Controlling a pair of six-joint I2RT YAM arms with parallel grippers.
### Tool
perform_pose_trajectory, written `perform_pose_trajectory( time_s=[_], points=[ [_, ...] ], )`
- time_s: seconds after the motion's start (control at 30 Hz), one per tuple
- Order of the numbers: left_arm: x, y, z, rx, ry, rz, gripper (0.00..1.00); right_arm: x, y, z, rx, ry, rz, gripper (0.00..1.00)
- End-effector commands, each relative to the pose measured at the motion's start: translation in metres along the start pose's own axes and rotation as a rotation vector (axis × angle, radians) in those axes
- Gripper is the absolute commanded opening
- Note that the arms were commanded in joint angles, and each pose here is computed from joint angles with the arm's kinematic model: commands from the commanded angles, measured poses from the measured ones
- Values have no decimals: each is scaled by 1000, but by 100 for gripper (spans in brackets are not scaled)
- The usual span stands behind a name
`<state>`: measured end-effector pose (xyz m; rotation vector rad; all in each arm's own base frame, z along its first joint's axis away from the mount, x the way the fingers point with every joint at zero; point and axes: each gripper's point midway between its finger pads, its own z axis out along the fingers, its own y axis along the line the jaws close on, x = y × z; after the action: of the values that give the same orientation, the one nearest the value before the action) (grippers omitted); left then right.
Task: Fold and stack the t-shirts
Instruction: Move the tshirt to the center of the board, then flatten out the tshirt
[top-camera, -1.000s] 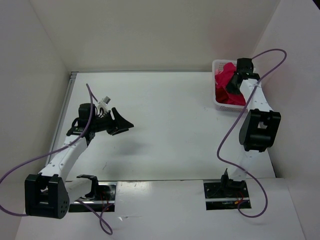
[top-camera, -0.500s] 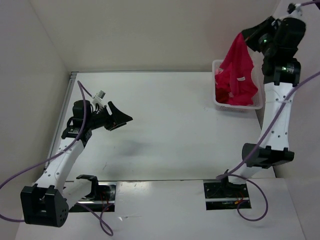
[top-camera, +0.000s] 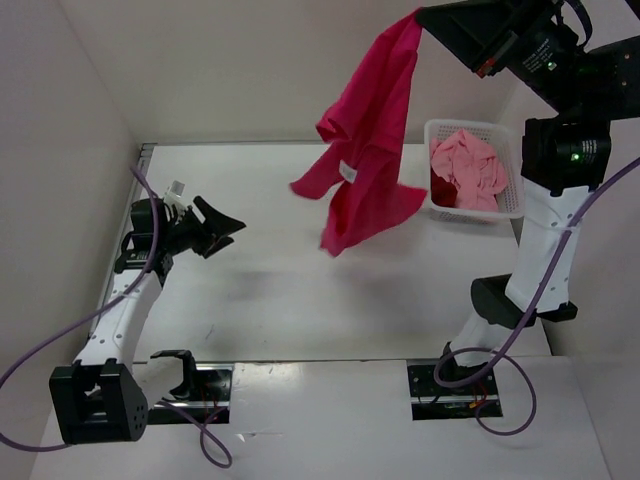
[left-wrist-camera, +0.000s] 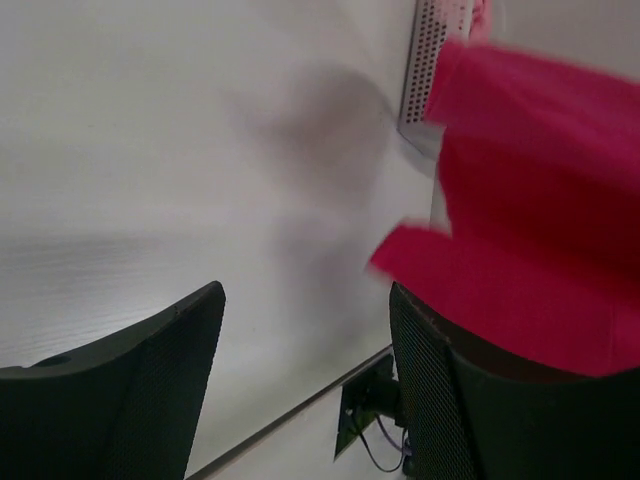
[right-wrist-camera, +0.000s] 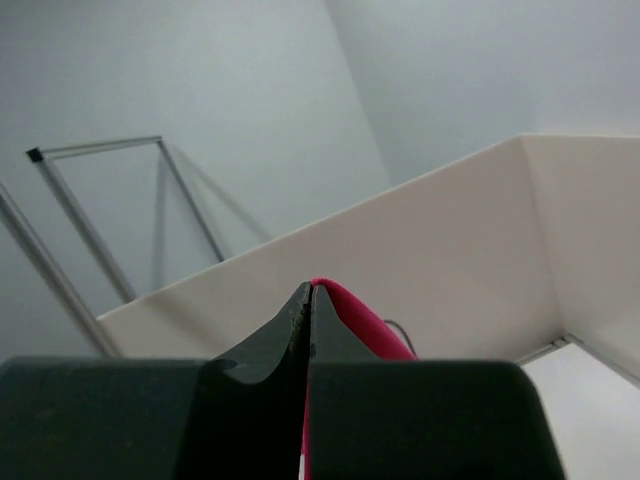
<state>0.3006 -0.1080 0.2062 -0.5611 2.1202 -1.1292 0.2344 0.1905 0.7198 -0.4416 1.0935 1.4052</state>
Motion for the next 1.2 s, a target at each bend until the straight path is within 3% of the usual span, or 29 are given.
perform_pose_trajectory(
  time_s=[0.0, 0.03, 0.07, 0.13, 0.17, 0.2, 0.23, 0.37, 0.5, 0.6, 0.77, 0.87, 1.17],
  points=[
    [-25, -8, -3, -10, -77, -2, 74, 16, 33, -4, -108, 83, 24, 1],
    [-27, -7, -3, -16, -84, -3, 74, 22, 22, -2, -77, 92, 31, 1],
    [-30, -3, -4, -35, -98, -12, 74, 42, -20, 1, -8, 134, 56, 1],
    [-32, 5, -5, -66, -109, -31, 74, 63, -42, -6, 37, 166, 57, 1],
    [-37, 6, -7, -79, -125, -15, 74, 108, -102, -14, 127, 232, 151, 1],
    [-38, 11, -8, -100, -136, -12, 74, 128, -122, -21, 158, 257, 176, 1],
    [-40, 11, -9, -111, -141, -2, 74, 167, -168, -39, 251, 303, 228, 1],
    [-39, 23, -7, -147, -152, 8, 74, 264, -271, -97, 493, 398, 356, 1],
    [-27, 48, -4, -202, -132, 14, 74, 333, -342, -150, 698, 469, 468, 1],
    [-24, 62, -2, -240, -129, 33, 74, 344, -381, -170, 816, 483, 456, 1],
    [-4, 82, 2, -328, -74, 84, 75, 319, -424, -167, 912, 451, 390, 1],
    [5, 95, -1, -377, -60, 94, 75, 294, -437, -161, 930, 379, 397, 1],
    [42, 119, 15, -536, 12, 99, 79, 280, -432, -165, 963, 369, 363, 2]
  ],
)
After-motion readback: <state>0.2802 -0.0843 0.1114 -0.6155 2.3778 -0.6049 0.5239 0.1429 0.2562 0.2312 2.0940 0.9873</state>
